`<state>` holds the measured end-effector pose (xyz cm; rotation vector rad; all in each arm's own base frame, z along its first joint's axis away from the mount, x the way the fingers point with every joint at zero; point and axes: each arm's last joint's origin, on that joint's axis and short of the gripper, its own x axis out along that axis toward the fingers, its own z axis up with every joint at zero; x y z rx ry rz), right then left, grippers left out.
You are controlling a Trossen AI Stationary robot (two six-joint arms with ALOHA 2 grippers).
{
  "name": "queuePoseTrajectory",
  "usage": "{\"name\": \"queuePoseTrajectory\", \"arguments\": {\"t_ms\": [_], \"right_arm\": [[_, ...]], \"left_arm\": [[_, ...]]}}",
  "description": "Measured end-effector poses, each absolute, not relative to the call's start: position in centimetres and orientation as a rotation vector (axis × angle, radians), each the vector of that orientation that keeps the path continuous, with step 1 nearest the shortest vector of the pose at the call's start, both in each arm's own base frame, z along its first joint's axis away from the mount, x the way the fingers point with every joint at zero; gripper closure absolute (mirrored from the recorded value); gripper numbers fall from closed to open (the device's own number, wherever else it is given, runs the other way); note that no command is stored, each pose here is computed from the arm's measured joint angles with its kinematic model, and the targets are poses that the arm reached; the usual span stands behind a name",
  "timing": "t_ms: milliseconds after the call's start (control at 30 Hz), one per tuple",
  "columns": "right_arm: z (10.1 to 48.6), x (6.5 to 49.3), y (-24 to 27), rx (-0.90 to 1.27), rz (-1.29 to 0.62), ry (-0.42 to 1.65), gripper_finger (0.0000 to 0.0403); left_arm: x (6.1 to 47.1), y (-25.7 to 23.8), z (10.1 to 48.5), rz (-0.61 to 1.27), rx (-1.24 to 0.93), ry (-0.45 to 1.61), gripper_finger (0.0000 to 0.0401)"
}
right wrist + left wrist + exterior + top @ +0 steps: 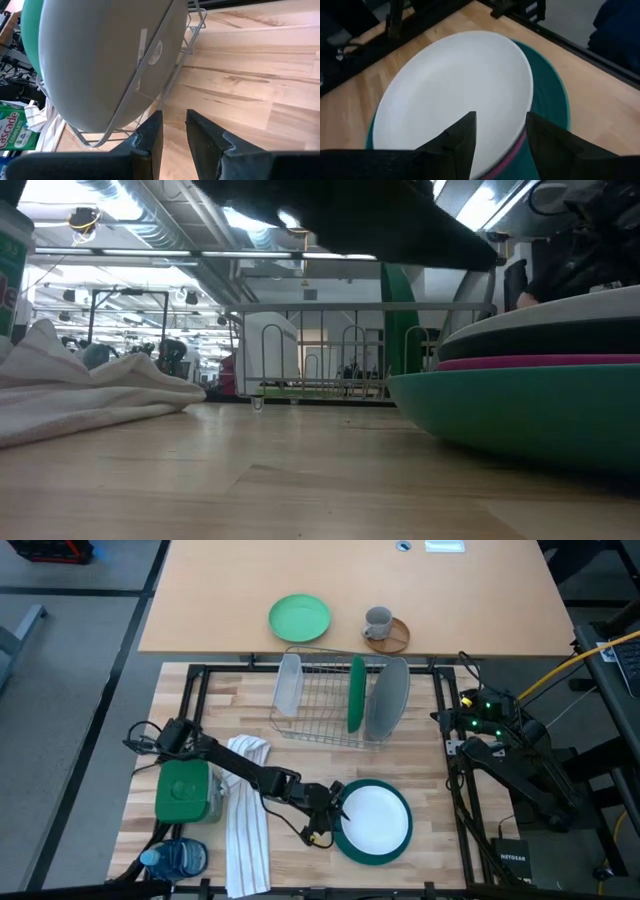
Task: Sort dishes
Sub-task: Put the white plate in the dish rack
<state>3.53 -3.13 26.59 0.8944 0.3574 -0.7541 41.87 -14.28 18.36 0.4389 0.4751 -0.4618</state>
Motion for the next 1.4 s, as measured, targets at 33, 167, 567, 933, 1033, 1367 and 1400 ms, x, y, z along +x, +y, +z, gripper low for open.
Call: {"name": "queuePoseTrajectory", "arguments": {"t_ms": [33, 167, 567, 933, 1033, 1367, 1400], "right_arm": [[26.6, 3.5, -3.1, 0.893, -0.758, 0.357, 0.0314], [26.6, 3.5, -3.1, 0.891, -0.760, 0.358, 0.0314], [26.5, 3.5, -3.2, 0.878, -0.789, 0.361, 0.0314], [26.5, 3.4, -3.2, 0.875, -0.797, 0.361, 0.0314], [26.5, 3.4, -3.2, 0.875, -0.798, 0.361, 0.0314], [26.5, 3.5, -3.2, 0.879, -0.785, 0.362, 0.0314], [26.5, 3.5, -3.2, 0.882, -0.778, 0.363, 0.0314]], "left_arm": [[42.0, -14.3, 18.2, -0.461, 0.438, 0.467, 0.0242], [42.1, -14.4, 17.7, -0.481, 0.412, 0.471, 0.0245], [42.5, -14.5, 15.2, -0.512, 0.401, 0.518, 0.0256], [42.8, -13.8, 14.7, -0.524, 0.396, 0.529, 0.0262], [42.8, -13.8, 14.7, -0.529, 0.411, 0.528, 0.0274], [42.7, -13.7, 14.4, -0.545, 0.433, 0.547, 0.0347], [42.7, -13.7, 14.5, -0.548, 0.440, 0.545, 0.0357]]}}
